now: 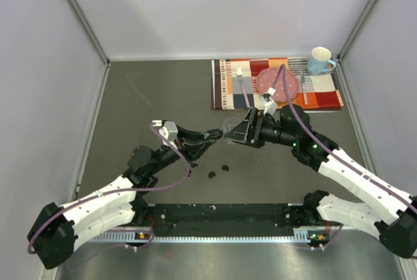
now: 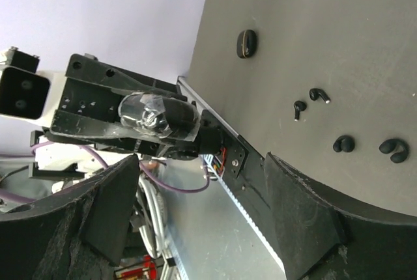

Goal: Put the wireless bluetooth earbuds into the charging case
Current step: Pick up the charging case at the center of the board, then open the charging case.

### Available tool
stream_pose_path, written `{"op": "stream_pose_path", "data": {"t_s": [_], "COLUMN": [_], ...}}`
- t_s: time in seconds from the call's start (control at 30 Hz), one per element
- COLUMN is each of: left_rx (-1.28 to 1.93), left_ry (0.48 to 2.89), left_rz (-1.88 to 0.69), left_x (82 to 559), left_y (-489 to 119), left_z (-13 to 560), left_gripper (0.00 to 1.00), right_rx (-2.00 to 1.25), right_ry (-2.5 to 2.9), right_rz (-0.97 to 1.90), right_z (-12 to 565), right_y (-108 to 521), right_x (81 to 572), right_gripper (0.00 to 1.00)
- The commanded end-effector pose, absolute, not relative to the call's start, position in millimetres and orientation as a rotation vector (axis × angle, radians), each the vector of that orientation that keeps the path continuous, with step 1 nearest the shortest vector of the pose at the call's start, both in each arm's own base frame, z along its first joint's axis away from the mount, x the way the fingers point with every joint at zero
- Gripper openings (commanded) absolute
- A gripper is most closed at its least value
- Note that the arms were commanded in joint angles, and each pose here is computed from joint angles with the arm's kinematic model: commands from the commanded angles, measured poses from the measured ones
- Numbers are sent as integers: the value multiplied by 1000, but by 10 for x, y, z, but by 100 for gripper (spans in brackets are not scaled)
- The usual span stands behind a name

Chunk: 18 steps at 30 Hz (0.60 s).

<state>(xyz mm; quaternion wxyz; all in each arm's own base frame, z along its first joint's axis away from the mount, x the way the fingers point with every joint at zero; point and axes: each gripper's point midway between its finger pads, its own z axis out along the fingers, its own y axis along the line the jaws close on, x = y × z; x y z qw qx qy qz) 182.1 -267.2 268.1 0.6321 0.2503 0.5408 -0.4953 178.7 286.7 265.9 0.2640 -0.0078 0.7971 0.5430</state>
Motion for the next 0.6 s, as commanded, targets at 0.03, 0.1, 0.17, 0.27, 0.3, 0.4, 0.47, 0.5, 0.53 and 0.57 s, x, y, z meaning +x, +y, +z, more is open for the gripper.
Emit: {"op": "stream_pose_path", "data": {"t_s": [0.03,0.1,0.17,0.27,0.3,0.4,0.47,0.5,0.53,0.57], "left_rx": [606,611,610,631,639,681,717,725,736,746], "left_ry": [1148,1143,1144,1134,1132,1118,1102,1102,1101,1097], "left_rz": [-1155,-1156,-1158,-1166,-1166,-1178,-1191,-1191,-1196,-1198], "left_x": [1731,1718,1714,1683,1678,1624,1567,1561,1541,1526], "left_y": [-2681,-2677,-2678,-2693,-2700,-2729,-2745,-2747,-2752,-2756], "left_z": [2925,2934,2944,2955,2952,2939,2934,2925,2915,2912], "left_gripper": [0,0,0,0,0,0,0,0,0,0], "right_rx": [-73,-62,-49,-28,-27,3,24,31,43,49], "right_ry": [2144,2158,2170,2182,2176,2155,2143,2138,2117,2117], "right_rz": [1490,1483,1477,1476,1481,1504,1532,1541,1566,1575], "right_z": [2801,2767,2730,2697,2701,2723,2741,2747,2789,2777], "right_y": [2966,2983,2996,3011,3023,3042,3062,3070,3085,3095], "right_x": [1791,1819,1837,1856,1869,1902,1905,1911,1924,1926], "right_gripper": [76,76,75,75,75,74,75,74,74,74]}}
